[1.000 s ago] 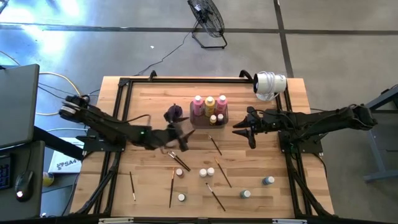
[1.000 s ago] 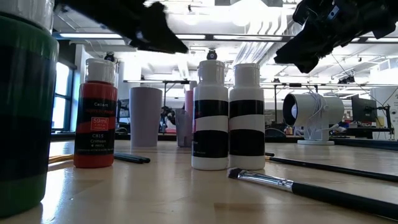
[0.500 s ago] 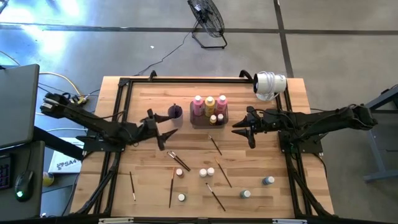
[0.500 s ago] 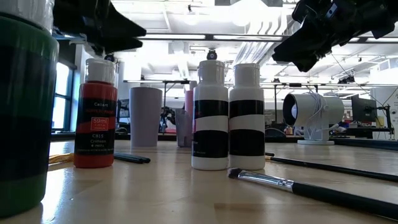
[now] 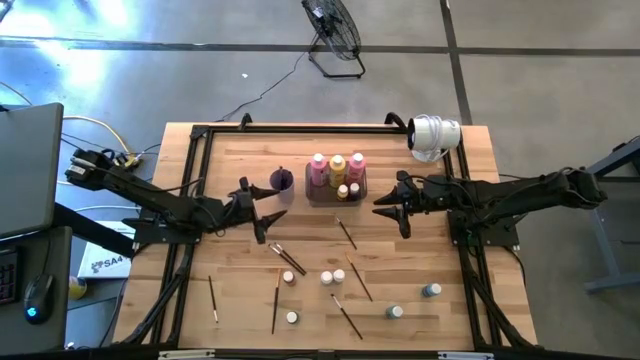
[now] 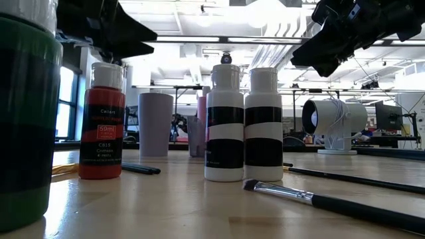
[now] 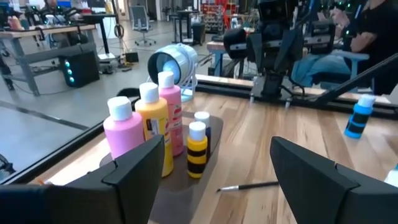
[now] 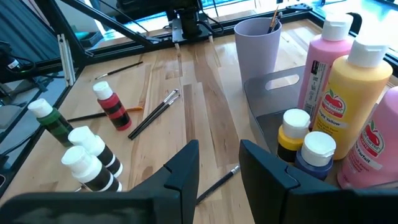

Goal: Pick & Place Paint Supplies
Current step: Put the small red paint bottle into the gray bin

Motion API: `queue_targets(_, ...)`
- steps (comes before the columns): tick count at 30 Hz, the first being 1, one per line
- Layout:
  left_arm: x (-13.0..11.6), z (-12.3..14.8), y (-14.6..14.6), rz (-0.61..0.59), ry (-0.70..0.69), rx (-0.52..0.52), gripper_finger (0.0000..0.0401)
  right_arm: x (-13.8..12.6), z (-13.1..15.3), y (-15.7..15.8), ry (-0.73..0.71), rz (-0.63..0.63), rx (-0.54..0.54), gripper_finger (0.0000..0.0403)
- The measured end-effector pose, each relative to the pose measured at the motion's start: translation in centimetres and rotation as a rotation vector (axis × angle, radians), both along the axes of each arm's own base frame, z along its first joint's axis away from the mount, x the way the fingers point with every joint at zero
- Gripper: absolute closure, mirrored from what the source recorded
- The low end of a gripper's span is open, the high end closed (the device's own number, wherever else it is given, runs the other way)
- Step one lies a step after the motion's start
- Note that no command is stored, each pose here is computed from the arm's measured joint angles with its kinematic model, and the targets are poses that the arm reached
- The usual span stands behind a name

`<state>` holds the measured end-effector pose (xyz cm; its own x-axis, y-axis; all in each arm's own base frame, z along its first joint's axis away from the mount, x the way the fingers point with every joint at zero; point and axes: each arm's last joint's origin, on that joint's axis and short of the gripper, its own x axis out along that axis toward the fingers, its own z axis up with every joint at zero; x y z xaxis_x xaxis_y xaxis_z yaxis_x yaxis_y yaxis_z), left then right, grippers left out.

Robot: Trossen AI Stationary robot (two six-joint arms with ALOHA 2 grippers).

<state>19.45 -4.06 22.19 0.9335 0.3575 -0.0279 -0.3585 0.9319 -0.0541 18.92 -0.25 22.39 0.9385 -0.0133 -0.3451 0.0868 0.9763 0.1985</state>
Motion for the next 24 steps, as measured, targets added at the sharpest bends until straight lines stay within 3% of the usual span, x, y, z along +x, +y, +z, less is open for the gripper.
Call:
queue_targets(7, 0.0, 0.6, 0.0, 0.0, -0.082, -0.074, 0.0114, 0.0, 0.0, 0.0, 0.0, 0.0, 0.0, 0.0297)
queue_targets(13, 0.0, 0.3, -0.1, -0.025, -0.031, -0.013, 0.0114, 0.0, 0.0, 0.0, 0.001, 0.0, 0.0, 0.0299)
queue_targets(16, 0.0, -0.5, -0.4, -0.15, 0.062, 0.017, 0.0114, 0.0, 0.0, 0.0, 0.004, 0.0, 0.0, 0.0298)
queue_targets(19, -0.4, -1.0, -1.4, -0.373, 0.163, 0.136, 0.0114, -0.1, -0.1, 0.0, 0.016, 0.0, 0.0, 0.0298)
queue_targets(24, -0.7, -0.9, -2.3, -0.59, 0.156, 0.274, 0.0114, -0.1, -0.2, 0.0, 0.022, 0.0, 0.0, 0.0298)
